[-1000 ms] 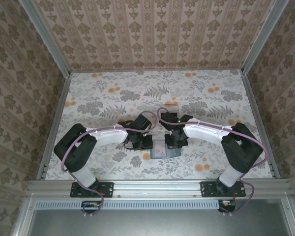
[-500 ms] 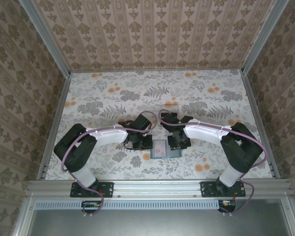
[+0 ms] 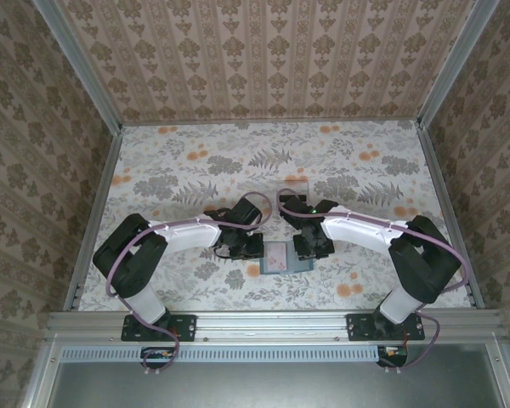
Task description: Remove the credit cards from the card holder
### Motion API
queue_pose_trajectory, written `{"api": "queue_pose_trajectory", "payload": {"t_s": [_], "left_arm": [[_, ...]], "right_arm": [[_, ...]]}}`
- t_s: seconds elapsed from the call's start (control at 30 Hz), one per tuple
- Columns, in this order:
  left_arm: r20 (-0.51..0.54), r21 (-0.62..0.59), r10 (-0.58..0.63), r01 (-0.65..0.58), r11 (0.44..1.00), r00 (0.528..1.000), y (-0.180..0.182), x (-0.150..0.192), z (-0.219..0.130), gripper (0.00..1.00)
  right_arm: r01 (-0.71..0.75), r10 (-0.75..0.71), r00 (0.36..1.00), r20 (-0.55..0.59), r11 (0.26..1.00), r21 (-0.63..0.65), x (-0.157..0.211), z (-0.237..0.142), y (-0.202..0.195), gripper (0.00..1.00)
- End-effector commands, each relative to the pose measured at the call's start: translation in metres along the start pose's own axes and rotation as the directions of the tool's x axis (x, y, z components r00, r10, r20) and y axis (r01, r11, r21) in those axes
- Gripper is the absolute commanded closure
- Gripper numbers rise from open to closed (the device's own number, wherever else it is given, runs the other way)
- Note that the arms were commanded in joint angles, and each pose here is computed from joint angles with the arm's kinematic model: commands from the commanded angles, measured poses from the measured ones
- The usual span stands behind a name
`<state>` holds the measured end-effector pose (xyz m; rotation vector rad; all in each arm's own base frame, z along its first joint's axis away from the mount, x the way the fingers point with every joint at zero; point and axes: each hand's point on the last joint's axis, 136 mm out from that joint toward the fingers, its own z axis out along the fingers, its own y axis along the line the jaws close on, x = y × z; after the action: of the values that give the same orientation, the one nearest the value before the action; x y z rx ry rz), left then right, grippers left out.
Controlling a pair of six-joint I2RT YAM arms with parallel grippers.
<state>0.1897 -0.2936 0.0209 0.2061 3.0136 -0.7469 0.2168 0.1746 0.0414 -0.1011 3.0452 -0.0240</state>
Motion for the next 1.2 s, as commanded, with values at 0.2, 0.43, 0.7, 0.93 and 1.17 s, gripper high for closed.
{"api": "queue_pose_trajectory", "payload": {"t_s": [0.2,0.43,0.7,0.93,1.17], "left_arm": [[-0.043,-0.062,-0.005,0.002,0.998,0.999,0.016,0.008,0.003,0.91],[-0.045,-0.064,-0.006,0.003,0.998,0.999,0.018,0.008,0.004,0.91],[-0.05,-0.097,0.0,-0.004,0.995,0.999,0.025,0.01,0.002,0.91],[-0.046,-0.105,0.005,-0.009,0.994,0.999,0.027,0.009,0.0,0.92],[-0.048,-0.107,0.013,-0.018,0.994,0.999,0.025,0.007,-0.002,0.92]], "right_arm": [[-0.03,0.038,0.998,0.048,0.987,-0.155,-0.01,-0.034,0.024,0.67],[-0.046,0.049,0.999,-0.001,0.917,-0.395,-0.011,-0.026,0.07,0.72],[-0.076,0.064,0.997,-0.042,0.91,-0.409,-0.013,-0.002,0.078,0.79],[-0.1,0.091,0.995,-0.043,0.94,-0.327,-0.01,0.015,0.056,0.83],[-0.118,0.105,0.992,-0.064,0.956,-0.267,-0.002,0.033,0.038,0.86]]}}
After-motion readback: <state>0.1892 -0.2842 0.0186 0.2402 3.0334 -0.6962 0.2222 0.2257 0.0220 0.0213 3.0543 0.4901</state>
